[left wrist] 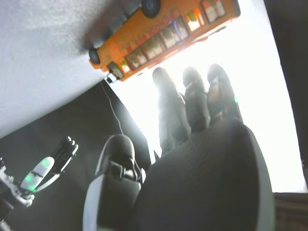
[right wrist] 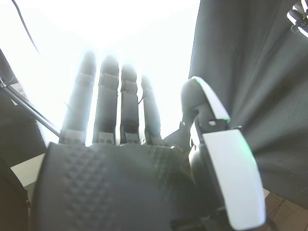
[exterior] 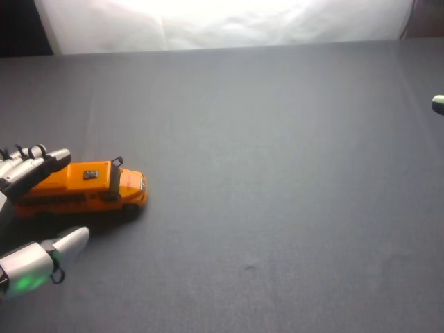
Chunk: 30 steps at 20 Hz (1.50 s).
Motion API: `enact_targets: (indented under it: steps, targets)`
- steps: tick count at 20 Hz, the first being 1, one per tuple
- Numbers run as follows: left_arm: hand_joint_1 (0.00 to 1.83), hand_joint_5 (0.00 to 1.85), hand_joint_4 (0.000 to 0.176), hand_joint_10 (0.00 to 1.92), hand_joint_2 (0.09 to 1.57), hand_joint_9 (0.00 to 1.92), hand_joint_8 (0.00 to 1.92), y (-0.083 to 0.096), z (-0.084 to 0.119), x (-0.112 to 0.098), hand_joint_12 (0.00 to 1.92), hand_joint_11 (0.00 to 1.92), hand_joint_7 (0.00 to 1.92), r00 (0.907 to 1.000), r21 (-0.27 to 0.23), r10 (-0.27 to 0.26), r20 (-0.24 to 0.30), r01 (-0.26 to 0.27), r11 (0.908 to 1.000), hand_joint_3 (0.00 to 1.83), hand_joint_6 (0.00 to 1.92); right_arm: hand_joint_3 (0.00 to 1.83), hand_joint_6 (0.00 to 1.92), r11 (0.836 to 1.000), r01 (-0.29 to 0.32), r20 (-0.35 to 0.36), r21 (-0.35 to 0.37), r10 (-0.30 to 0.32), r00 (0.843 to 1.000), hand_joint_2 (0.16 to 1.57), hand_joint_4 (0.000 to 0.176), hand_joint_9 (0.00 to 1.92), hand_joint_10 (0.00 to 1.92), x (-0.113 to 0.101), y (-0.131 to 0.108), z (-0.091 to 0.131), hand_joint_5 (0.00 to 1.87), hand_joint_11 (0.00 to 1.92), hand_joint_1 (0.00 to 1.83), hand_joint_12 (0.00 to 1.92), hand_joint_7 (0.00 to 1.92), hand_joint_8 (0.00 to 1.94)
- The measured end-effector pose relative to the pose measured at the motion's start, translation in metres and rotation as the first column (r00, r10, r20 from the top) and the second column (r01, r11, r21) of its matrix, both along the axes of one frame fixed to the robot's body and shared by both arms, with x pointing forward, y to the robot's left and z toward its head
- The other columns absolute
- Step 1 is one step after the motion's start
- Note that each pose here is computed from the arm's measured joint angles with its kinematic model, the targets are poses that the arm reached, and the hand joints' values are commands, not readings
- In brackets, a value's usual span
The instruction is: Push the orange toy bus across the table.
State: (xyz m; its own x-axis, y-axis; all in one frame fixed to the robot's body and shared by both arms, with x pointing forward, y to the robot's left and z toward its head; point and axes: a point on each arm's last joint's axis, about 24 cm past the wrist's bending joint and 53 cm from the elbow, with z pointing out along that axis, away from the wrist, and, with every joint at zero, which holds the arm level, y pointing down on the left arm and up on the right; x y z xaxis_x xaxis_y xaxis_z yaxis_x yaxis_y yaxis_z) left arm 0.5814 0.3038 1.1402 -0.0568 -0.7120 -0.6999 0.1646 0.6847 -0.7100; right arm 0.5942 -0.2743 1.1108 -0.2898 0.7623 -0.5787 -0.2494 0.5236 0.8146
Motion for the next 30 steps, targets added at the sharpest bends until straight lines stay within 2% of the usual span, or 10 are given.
enact_targets:
  steps: [3, 5, 8, 10, 12, 15, 17, 22, 25, 30]
  targets:
    - [0.7, 0.3, 0.085, 0.0, 1.1, 0.14, 0.0, 0.004, 0.012, -0.002, 0.36, 0.0, 0.19, 0.9985, -0.017, 0.02, 0.05, -0.02, 0.9997, 0.0, 0.0, 0.0, 0.0, 1.0, 0.0, 0.0, 0.0, 0.0, 1.0, 1.38, 0.002, 0.36, 0.0, 0.0, 0.0, 0.0, 0.41, 0.27, 0.6, 0.29, 0.4, 0.0]
    - [0.7, 0.31, 0.067, 0.0, 1.1, 0.14, 0.0, 0.008, 0.014, -0.001, 0.4, 0.0, 0.19, 0.9976, -0.02, 0.039, 0.057, -0.038, 0.9991, 0.0, 0.0, 0.0, 0.0, 1.0, 0.0, 0.0, 0.0, 0.0, 1.0, 1.38, 0.001, 0.36, 0.0, 0.0, 0.0, 0.0, 0.41, 0.27, 0.59, 0.27, 0.4, 0.0]
    - [0.66, 0.32, 0.083, 0.0, 1.04, 0.18, 0.0, 0.016, 0.008, -0.002, 0.51, 0.0, 0.21, 0.997, -0.017, 0.068, 0.036, -0.068, 0.9976, 0.0, 0.0, 0.0, 0.0, 1.0, -0.001, -0.002, 0.002, 0.001, 1.0, 1.37, 0.003, 0.36, 0.0, 0.0, 0.001, -0.001, 0.42, 0.27, 0.58, 0.25, 0.41, 0.0]
    - [0.41, 0.27, 0.082, 0.0, 1.02, 0.17, 0.0, 0.024, 0.004, -0.003, 0.52, 0.0, 0.19, 0.995, -0.013, 0.097, 0.024, -0.097, 0.9952, 0.0, 0.0, 0.0, 0.0, 1.0, 0.0, -0.002, 0.002, 0.0, 1.0, 1.37, 0.008, 0.36, 0.0, 0.0, 0.0, -0.001, 0.41, 0.33, 0.55, 0.15, 0.41, 0.0]
    - [0.23, 0.24, 0.111, 0.0, 1.04, 0.17, 0.0, 0.028, 0.004, -0.003, 0.54, 0.01, 0.17, 0.9935, -0.012, 0.111, 0.025, -0.111, 0.9938, 0.01, 0.0, 0.0, 0.0, 1.0, -0.001, -0.002, 0.002, 0.001, 1.0, 1.38, 0.027, 0.36, 0.0, 0.0, 0.001, -0.001, 0.42, 0.34, 0.51, 0.12, 0.41, 0.0]
    - [0.09, 0.22, 0.112, 0.0, 1.07, 0.2, 0.0, 0.028, 0.006, -0.003, 0.61, 0.01, 0.18, 0.9932, -0.013, 0.112, 0.03, -0.112, 0.9937, 0.0, 0.0, 0.0, 0.0, 1.0, -0.001, -0.002, 0.002, 0.001, 1.0, 1.38, 0.034, 0.35, 0.0, 0.0, 0.0, -0.001, 0.42, 0.37, 0.42, 0.07, 0.39, 0.0]
    - [0.0, 0.22, 0.146, 0.0, 1.09, 0.21, 0.0, 0.036, 0.009, -0.005, 0.51, 0.0, 0.2, 0.9896, -0.018, 0.136, 0.048, -0.135, 0.9907, 0.0, 0.0, 0.01, 0.0, 1.0, 0.0, -0.003, 0.002, 0.0, 1.0, 1.39, 0.056, 0.31, 0.0, 0.0, 0.0, -0.001, 0.4, 0.35, 0.27, 0.05, 0.34, 0.0]
    - [0.0, 0.22, 0.129, 0.01, 1.08, 0.22, 0.0, 0.055, 0.011, -0.009, 0.45, 0.0, 0.21, 0.9755, -0.047, 0.214, 0.053, -0.211, 0.9763, 0.0, 0.0, 0.0, 0.0, 1.0, 0.004, -0.013, 0.001, -0.004, 1.0, 1.39, 0.04, 0.3, 0.01, -0.003, -0.002, -0.005, 0.41, 0.37, 0.3, 0.05, 0.31, 0.0]
    - [0.0, 0.22, 0.12, 0.01, 1.1, 0.25, 0.0, 0.06, 0.011, -0.007, 0.56, 0.01, 0.21, 0.9731, -0.055, 0.223, 0.058, -0.22, 0.974, 0.0, 0.0, 0.0, 0.0, 1.0, 0.007, -0.027, 0.001, -0.007, 1.0, 1.39, 0.05, 0.31, 0.01, -0.003, -0.003, -0.009, 0.41, 0.38, 0.33, 0.05, 0.32, 0.0]
    - [0.0, 0.23, 0.127, 0.0, 1.17, 0.26, 0.0, 0.07, 0.004, -0.006, 0.41, 0.0, 0.22, 0.9644, -0.075, 0.26, 0.049, -0.256, 0.9637, 0.01, 0.0, 0.0, 0.0, 1.0, 0.005, -0.03, 0.006, -0.005, 1.0, 1.38, 0.05, 0.31, 0.0, -0.004, -0.001, -0.01, 0.41, 0.38, 0.36, 0.05, 0.32, 0.0]
